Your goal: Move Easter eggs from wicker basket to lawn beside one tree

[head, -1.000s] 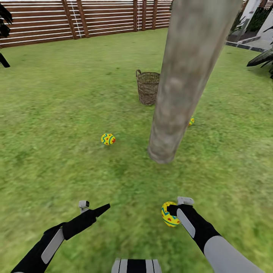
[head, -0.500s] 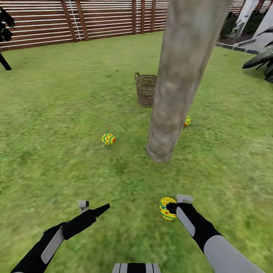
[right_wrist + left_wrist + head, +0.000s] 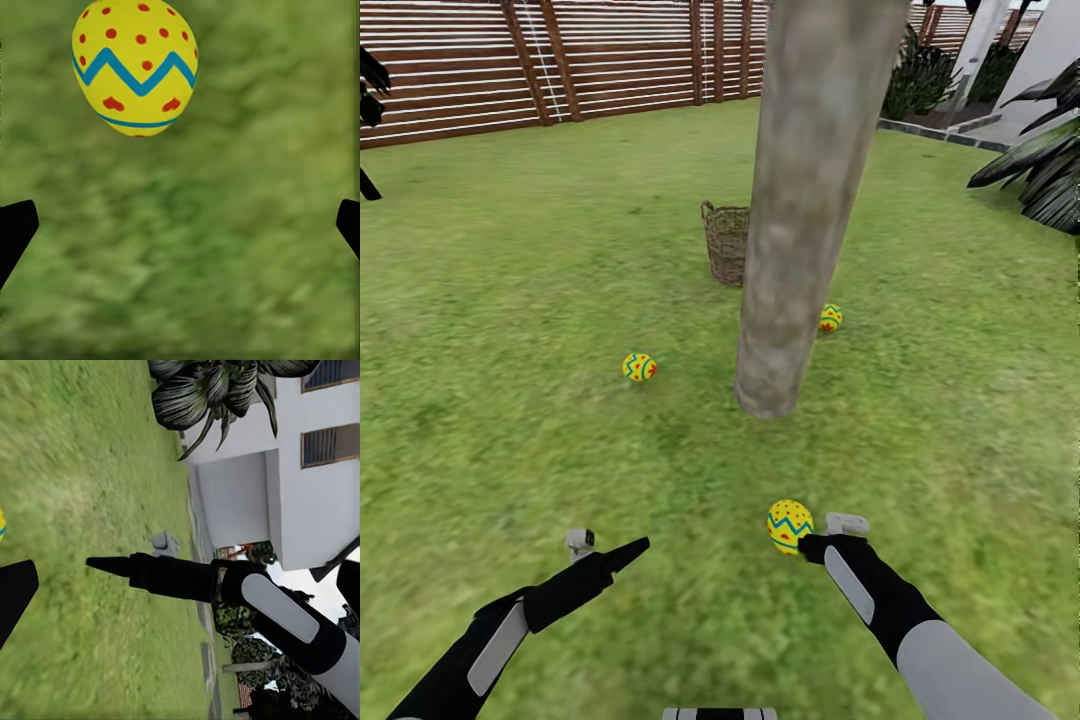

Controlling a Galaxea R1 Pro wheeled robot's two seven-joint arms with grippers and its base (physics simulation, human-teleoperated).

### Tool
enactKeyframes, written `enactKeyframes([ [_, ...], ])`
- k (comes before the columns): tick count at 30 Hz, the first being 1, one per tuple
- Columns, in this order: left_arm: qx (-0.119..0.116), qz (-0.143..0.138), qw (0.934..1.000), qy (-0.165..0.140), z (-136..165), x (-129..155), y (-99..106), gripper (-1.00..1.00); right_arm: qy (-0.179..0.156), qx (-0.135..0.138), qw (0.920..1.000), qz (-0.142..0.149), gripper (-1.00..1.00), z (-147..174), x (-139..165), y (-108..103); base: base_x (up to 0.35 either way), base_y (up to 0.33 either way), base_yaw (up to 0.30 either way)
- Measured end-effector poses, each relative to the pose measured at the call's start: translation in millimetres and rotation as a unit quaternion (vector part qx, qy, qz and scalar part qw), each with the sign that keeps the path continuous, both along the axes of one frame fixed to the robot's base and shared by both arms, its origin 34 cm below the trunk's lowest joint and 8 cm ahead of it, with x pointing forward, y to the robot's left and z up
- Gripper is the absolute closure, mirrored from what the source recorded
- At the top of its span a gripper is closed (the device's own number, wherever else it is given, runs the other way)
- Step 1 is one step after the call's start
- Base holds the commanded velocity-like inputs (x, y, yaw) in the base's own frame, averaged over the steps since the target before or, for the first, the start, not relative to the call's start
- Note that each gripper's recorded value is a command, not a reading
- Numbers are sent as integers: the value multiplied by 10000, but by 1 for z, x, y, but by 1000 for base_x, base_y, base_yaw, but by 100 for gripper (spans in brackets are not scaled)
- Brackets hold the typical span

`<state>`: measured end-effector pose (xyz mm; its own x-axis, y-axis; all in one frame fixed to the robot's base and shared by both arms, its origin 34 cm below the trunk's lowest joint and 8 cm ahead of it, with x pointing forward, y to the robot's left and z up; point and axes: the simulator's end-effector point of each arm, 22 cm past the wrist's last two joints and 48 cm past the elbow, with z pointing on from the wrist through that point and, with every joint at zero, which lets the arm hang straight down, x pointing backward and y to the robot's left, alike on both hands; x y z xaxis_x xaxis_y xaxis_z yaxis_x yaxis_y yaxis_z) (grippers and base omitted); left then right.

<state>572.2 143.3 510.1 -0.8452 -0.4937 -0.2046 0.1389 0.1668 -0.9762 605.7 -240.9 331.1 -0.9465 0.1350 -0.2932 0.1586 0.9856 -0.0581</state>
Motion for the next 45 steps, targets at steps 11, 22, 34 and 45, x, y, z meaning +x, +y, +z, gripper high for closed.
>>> enactKeyframes([
  [11,29,4,10000,-90,30,7,0,-100,-86,-3,10000,-9,-100,31,10,-1,-2,0,-63],
  [22,48,4,9998,-172,59,13,1,-100,-172,-6,9999,-7,-100,62,19,-1,0,0,-61],
  [34,59,4,9996,-261,91,18,0,-100,-266,-4,9996,-9,-100,95,28,-1,0,0,-61],
  [45,128,25,9994,-305,116,24,1,-100,-346,-7,9994,-9,-100,125,35,-1,0,0,-50],
])
